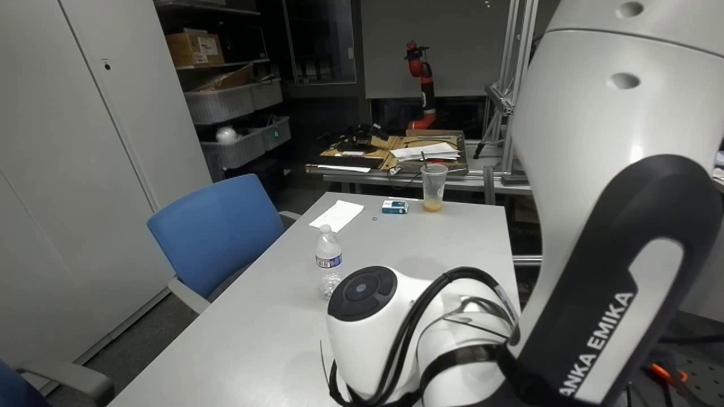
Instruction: Take the yellow and orange bowls on the plate and put them in the bowl
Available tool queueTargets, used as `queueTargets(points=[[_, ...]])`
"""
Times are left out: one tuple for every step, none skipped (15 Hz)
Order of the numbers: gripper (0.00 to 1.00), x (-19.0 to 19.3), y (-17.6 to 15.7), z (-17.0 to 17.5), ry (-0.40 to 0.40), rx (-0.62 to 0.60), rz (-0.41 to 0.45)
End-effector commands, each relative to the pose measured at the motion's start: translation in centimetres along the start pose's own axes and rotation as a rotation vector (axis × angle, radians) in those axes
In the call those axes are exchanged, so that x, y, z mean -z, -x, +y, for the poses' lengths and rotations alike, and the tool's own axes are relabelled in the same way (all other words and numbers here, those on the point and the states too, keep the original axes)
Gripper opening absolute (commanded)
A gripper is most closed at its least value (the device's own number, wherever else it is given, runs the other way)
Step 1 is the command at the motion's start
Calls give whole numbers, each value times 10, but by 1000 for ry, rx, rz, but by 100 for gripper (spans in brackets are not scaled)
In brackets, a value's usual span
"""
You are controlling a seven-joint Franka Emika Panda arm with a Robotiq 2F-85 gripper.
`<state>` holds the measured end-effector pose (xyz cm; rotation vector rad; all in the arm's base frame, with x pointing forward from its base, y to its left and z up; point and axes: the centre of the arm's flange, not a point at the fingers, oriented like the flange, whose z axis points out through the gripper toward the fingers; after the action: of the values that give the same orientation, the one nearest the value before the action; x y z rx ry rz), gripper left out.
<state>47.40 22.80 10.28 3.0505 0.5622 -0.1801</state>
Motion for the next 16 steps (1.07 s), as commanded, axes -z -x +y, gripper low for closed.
queueTargets(points=[[98, -6, 0, 1, 7, -24, 18], [74, -6, -1, 2, 0, -30, 18], [73, -6, -1, 2, 0, -32, 18], [68, -6, -1, 2, -3, -34, 15], [60, -6, -1, 2, -7, -37, 14], [51, -6, -2, 3, -6, -41, 11], [44, -6, -2, 3, -9, -45, 10], [35, -6, -2, 3, -11, -51, 10], [29, -5, -3, 3, -12, -56, 9], [20, -5, -3, 3, -14, -59, 8], [17, -3, -3, 3, -14, -64, 6], [17, 2, -1, 2, -27, -73, -11], [17, 8, 0, 2, -38, -75, -20], [17, 18, 4, 3, -39, -84, -22], [17, 26, 6, 3, -38, -89, -27], [17, 37, 10, 6, -28, -85, -34]])
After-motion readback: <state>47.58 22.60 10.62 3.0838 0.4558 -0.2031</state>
